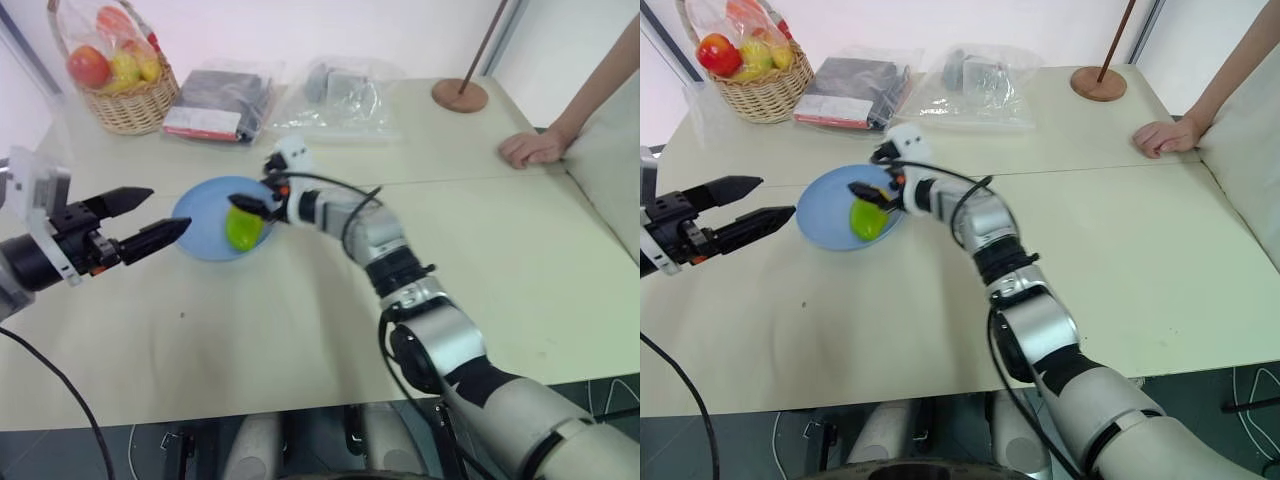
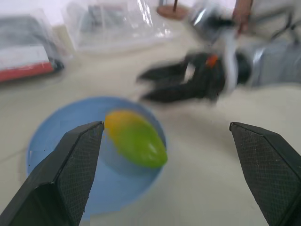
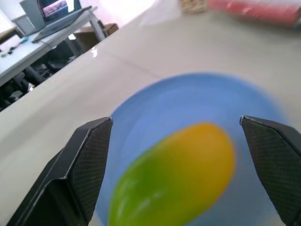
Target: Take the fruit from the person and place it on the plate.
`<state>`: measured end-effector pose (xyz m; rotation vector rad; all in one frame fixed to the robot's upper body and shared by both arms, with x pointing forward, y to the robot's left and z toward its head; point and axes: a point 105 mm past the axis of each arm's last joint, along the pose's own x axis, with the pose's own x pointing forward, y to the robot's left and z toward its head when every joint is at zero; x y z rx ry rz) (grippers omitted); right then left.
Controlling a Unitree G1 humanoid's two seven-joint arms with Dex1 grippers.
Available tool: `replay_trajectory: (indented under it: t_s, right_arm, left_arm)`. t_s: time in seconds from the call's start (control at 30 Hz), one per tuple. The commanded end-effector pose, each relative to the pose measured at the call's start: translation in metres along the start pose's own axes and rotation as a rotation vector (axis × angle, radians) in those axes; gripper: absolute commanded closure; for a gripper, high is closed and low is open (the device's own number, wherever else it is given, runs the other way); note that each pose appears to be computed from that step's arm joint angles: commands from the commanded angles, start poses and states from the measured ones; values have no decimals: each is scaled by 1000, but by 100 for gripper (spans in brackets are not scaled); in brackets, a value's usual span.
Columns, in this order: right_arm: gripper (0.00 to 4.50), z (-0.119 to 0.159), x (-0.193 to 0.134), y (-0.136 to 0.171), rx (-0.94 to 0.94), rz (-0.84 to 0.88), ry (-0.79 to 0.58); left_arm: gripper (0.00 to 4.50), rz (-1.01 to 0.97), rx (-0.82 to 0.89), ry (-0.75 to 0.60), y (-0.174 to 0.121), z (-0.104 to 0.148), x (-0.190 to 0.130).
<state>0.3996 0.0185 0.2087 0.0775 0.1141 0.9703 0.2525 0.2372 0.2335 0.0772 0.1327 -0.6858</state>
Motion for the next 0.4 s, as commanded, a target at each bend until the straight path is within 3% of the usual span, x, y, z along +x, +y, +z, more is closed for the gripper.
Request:
replay_trajectory:
  t_s: [0.03,0.27,0.4]
  right_arm:
    - [7,36,-43,10,-79,62,-77]
    - [7,53,-152,-4,-280,33,-4]
    - [7,53,-193,3,-358,54,67]
  left_arm:
    - [0,-12,45,39,-1,-2,-3]
    - [0,-40,30,97,0,-14,-8]
    - [0,-44,36,116,1,-17,-11]
